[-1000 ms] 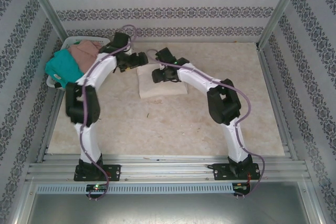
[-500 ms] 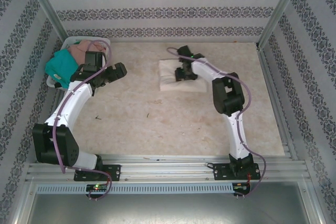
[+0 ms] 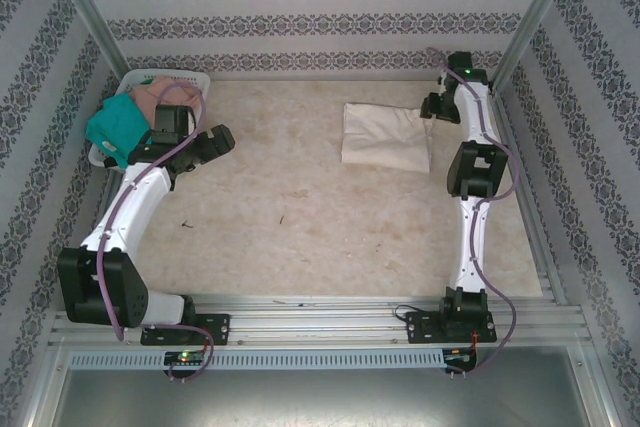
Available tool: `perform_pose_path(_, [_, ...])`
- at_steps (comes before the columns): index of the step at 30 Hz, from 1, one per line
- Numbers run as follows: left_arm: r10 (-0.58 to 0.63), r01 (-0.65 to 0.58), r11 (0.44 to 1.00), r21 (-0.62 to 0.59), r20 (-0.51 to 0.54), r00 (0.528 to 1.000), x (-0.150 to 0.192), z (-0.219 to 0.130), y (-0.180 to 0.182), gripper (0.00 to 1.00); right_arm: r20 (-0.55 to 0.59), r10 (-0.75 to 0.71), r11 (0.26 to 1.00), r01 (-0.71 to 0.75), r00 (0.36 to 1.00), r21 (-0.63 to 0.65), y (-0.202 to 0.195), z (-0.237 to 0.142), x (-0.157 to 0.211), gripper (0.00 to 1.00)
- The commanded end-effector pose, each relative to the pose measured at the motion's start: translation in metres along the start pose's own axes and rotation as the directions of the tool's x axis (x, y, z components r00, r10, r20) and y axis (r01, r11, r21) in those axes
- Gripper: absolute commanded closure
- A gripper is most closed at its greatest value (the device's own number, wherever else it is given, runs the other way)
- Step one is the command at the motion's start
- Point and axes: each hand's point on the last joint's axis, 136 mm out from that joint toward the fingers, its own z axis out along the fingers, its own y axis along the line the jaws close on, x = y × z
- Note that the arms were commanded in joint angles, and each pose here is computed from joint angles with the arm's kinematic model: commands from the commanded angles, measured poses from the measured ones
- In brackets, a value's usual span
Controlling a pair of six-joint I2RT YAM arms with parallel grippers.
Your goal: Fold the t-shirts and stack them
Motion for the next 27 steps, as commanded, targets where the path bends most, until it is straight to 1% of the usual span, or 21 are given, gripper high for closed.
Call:
perform_pose_path(1, [-0.009, 0.009, 1.0, 0.007, 0.042, 0.999, -0.008, -0.01, 0.002, 0.0, -0.006, -0.08, 0.995, 0.08, 0.997, -0.061, 0.052, -0.057, 0.009, 0.37])
perform_pose_path(3, [-0.008, 0.007, 1.0, 0.015, 0.045, 0.999, -0.008, -0.013, 0.0, 0.0, 0.055, -0.106, 0.994, 0.107, 0.993, -0.007, 0.071, -0.078, 0.008, 0.36])
perform_pose_path(6, [-0.008, 0.008, 1.0, 0.013, 0.045, 0.999, -0.007, -0.016, 0.001, 0.0, 0.114, -0.168, 0.986, 0.168, 0.979, 0.018, 0.116, -0.096, 0.025, 0.35])
perform_pose_path(8, [-0.009, 0.008, 1.0, 0.011, 0.05, 0.999, -0.006, -0.017, 0.002, 0.0, 0.118, -0.23, 0.973, 0.233, 0.966, -0.009, 0.161, -0.092, 0.049, 0.34])
perform_pose_path(9, [-0.008, 0.008, 1.0, 0.009, 0.053, 0.999, -0.006, -0.018, 0.003, 0.0, 0.116, -0.247, 0.969, 0.247, 0.962, 0.013, 0.172, -0.087, 0.058, 0.34])
perform_pose_path(11, [-0.005, 0.005, 1.0, 0.008, 0.05, 0.999, -0.004, -0.018, 0.004, 0.0, 0.099, -0.326, 0.945, 0.326, 0.94, 0.019, 0.209, -0.072, 0.083, 0.32])
perform_pose_path(13, [-0.002, 0.002, 1.0, -0.002, 0.041, 0.999, -0.002, -0.017, 0.005, 0.0, 0.068, -0.337, 0.941, 0.334, 0.939, 0.049, 0.222, -0.057, 0.096, 0.31])
perform_pose_path(15, [0.003, -0.003, 1.0, -0.013, 0.027, 1.0, 0.0, -0.016, 0.007, 0.0, 0.019, -0.302, 0.952, 0.3, 0.953, 0.056, 0.22, -0.041, 0.103, 0.31])
perform_pose_path(17, [0.009, -0.009, 1.0, -0.023, 0.018, 1.0, 0.004, -0.015, 0.01, 0.0, -0.021, -0.271, 0.959, 0.272, 0.962, 0.074, 0.209, -0.027, 0.11, 0.31])
perform_pose_path(20, [0.031, -0.031, 1.0, -0.004, 0.005, 1.0, 0.007, -0.013, 0.008, 0.0, -0.07, -0.237, 0.963, 0.244, 0.969, 0.112, 0.184, -0.014, 0.118, 0.33])
perform_pose_path(24, [0.036, -0.035, 0.999, 0.01, -0.013, 0.999, 0.01, -0.009, 0.006, 0.0, -0.111, -0.191, 0.974, 0.202, 0.975, 0.103, 0.152, -0.006, 0.123, 0.34])
perform_pose_path(27, [0.038, -0.038, 0.999, 0.011, -0.024, 0.999, 0.01, -0.008, 0.005, 0.0, -0.173, -0.173, 0.977, 0.191, 0.97, 0.097, 0.121, 0.0, 0.128, 0.35])
